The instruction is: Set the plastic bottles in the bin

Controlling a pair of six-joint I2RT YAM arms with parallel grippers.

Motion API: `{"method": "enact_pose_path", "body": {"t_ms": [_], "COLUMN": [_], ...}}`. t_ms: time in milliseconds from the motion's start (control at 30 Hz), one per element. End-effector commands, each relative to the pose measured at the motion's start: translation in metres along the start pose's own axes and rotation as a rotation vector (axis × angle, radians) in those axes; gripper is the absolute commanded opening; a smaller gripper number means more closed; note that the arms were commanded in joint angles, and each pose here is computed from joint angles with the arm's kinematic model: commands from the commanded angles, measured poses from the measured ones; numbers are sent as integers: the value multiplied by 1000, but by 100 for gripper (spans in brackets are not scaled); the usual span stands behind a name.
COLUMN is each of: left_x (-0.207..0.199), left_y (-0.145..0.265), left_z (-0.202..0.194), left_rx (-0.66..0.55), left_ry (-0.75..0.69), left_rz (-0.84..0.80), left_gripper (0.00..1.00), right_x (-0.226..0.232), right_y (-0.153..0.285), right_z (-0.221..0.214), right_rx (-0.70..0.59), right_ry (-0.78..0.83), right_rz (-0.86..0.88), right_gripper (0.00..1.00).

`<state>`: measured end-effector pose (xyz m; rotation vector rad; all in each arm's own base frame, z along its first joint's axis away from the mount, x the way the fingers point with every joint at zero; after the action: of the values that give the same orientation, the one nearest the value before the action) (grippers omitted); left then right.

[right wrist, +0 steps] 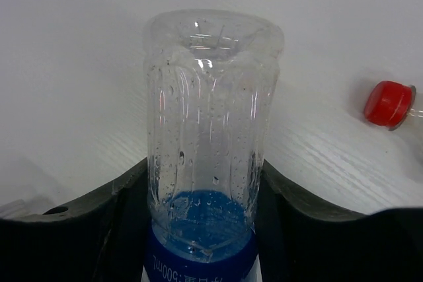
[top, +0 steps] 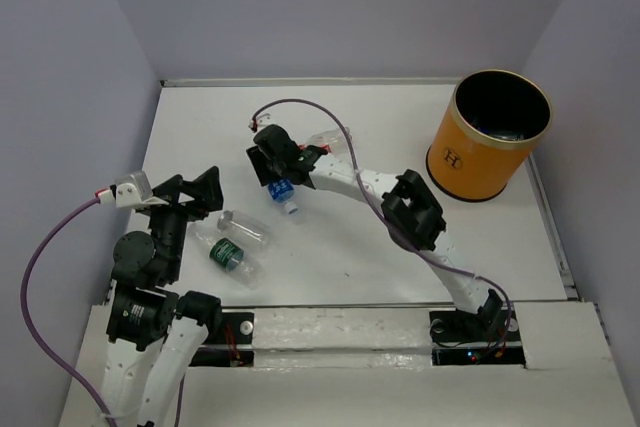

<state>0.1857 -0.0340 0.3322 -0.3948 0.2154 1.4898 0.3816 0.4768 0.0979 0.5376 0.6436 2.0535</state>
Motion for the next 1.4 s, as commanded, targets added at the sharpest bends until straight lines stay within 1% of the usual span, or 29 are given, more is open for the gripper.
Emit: {"method": "enact_pose_path", "body": {"t_ms": [0,33,67,100,133,167,200,233,267,333,367,400,467,500,533,600,633,667,767,833,933,1167,1233,1267,1300,1333,1367], "left_x": [-8,-8,-8,-9,-10,-11,-12,-14,-15,-20,-22,-23,-27,-28,-30,-32,-34,-35,-39,-40,-41,-43,-43,-43,-43,-43,-44], "left_y": [1,1,1,1,1,2,2,2,3,5,7,8,11,12,13,14,15,15,16,18,20,20,20,20,20,20,20], "left_z": [17,17,17,17,17,17,16,16,16,17,18,19,21,21,21,21,21,21,20,21,22,21,21,21,22,21,21], "left_rx": [-53,-52,-52,-50,-50,-50,-48,-47,-47,-47,-54,-58,-65,-66,-67,-65,-66,-64,-62,-66,-70,-67,-67,-67,-69,-65,-63], "left_ry": [15,17,17,17,16,17,16,17,18,18,19,19,19,19,17,17,18,18,15,15,16,16,14,16,16,15,14], "left_rz": [-29,-31,-32,-37,-41,-49,-57,-69,-81,-115,-129,-139,-162,-170,-184,-199,-215,-224,-252,-259,-268,-280,-281,-281,-280,-281,-283], "left_gripper": [99,99,99,99,99,99,99,99,99,99,99,99,99,99,99,99,99,99,99,99,99,99,99,99,99,99,99], "right_x": [10,4,1,-8,-21,-39,-55,-78,-118,-169,-218,-241,-286,-316,-331,-349,-364,-372,-405,-416,-431,-453,-456,-457,-456,-455,-453], "right_y": [73,100,116,131,176,188,207,226,273,302,346,365,390,426,429,450,452,462,464,458,438,426,417,413,410,409,408], "right_z": [90,106,121,124,157,158,166,174,194,194,203,204,189,187,175,164,151,151,134,129,124,121,113,110,105,97,94], "right_rx": [-234,-286,-349,-367,-496,-525,-565,-607,-691,-743,-819,-872,-898,-977,-974,-999,-979,-1011,-988,-968,-921,-885,-869,-866,-861,-851,-851], "right_ry": [-35,-31,-33,-17,-47,-14,-17,-34,-52,-108,-178,-213,-252,-290,-304,-322,-330,-311,-320,-331,-338,-329,-314,-318,-322,-328,-339], "right_rz": [37,20,15,-19,-69,-127,-176,-254,-333,-434,-518,-566,-700,-792,-855,-923,-992,-1041,-1143,-1164,-1192,-1282,-1291,-1288,-1283,-1281,-1266], "right_gripper": [34,34,34,34,34,34,34,34,34,34,34,34,34,35,35,36,36,37,37,37,37,38,40,42,47,71,84]}}
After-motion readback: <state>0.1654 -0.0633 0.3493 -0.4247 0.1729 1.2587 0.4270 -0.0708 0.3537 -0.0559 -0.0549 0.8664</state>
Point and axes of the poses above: each gripper's point midway between its finger pads, its own y axis back along the fingers, its own x axis along the line the jaws close on, z = x × y, the point moved 3 cm from there along y, back along the fingers, and after that the axes turned 4 degrees about -y, right-handed, at the moved point
